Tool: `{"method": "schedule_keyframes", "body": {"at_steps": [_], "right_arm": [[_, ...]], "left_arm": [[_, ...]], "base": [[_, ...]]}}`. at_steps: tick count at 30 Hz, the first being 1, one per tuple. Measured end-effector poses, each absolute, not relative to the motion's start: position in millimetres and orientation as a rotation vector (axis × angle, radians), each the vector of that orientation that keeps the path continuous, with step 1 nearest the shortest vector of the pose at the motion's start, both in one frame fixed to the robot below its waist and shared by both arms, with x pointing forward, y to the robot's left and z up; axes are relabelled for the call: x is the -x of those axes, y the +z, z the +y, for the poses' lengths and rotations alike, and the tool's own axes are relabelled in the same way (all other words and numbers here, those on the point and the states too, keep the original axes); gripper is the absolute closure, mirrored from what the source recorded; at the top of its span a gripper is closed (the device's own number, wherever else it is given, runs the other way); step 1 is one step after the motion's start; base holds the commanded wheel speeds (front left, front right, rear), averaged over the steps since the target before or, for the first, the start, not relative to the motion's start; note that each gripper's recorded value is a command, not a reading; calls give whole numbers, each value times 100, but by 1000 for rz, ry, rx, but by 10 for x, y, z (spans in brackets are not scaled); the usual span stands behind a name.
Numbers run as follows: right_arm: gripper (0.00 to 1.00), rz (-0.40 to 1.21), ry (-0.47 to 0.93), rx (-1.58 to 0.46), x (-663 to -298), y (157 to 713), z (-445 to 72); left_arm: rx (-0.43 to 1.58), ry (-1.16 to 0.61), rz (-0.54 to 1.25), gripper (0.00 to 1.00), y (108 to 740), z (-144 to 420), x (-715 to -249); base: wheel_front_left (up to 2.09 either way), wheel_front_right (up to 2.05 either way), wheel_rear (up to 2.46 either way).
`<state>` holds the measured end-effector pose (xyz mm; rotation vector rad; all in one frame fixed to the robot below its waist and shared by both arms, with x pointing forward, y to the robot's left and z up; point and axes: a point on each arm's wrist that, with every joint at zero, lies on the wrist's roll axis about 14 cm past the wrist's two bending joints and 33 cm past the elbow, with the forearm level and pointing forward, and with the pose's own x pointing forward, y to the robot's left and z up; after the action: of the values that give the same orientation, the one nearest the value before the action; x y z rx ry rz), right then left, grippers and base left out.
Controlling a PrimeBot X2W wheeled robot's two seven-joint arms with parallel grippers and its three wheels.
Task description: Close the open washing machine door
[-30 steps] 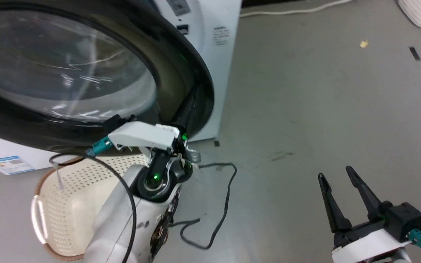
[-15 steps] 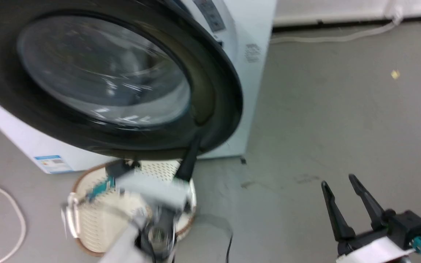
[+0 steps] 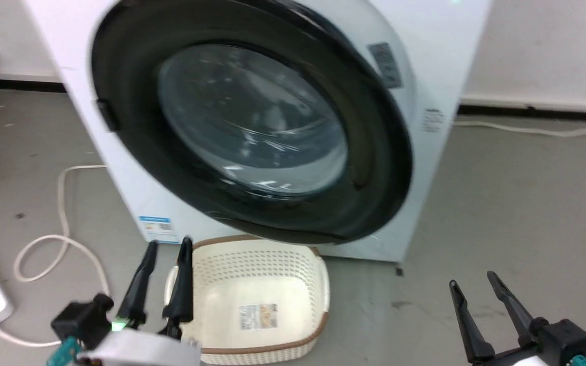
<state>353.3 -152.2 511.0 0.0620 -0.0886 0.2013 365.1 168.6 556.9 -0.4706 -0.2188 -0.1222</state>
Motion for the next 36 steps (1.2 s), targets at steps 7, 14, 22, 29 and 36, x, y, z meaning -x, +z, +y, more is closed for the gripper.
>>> {"method": "schedule_keyframes", "body": {"at_steps": [7,14,22,29,36], "right_arm": [[0,-114,287,-73,-3583,5201,-1220],[0,-98,321,-81,-3604,5157,-1083],[100,-43,372,-62,-3629,4982,-970],[100,-60,501,-54,-4029,5093,-738],[100,-37,632,16,-4610,5152,-599]], "left_arm": [[131,-58,-196,0,5426,1829,-3303],[-49,-79,-94,0,5104,1750,-3172],[-29,-56,-74,0,5047,1756,-3189],[-24,-37,-67,0,5044,1732,-3383],[-13,-28,-22,0,4908,1708,-3568]], "base": [[0,0,0],[0,0,0],[0,0,0],[0,0,0],[0,0,0]]}}
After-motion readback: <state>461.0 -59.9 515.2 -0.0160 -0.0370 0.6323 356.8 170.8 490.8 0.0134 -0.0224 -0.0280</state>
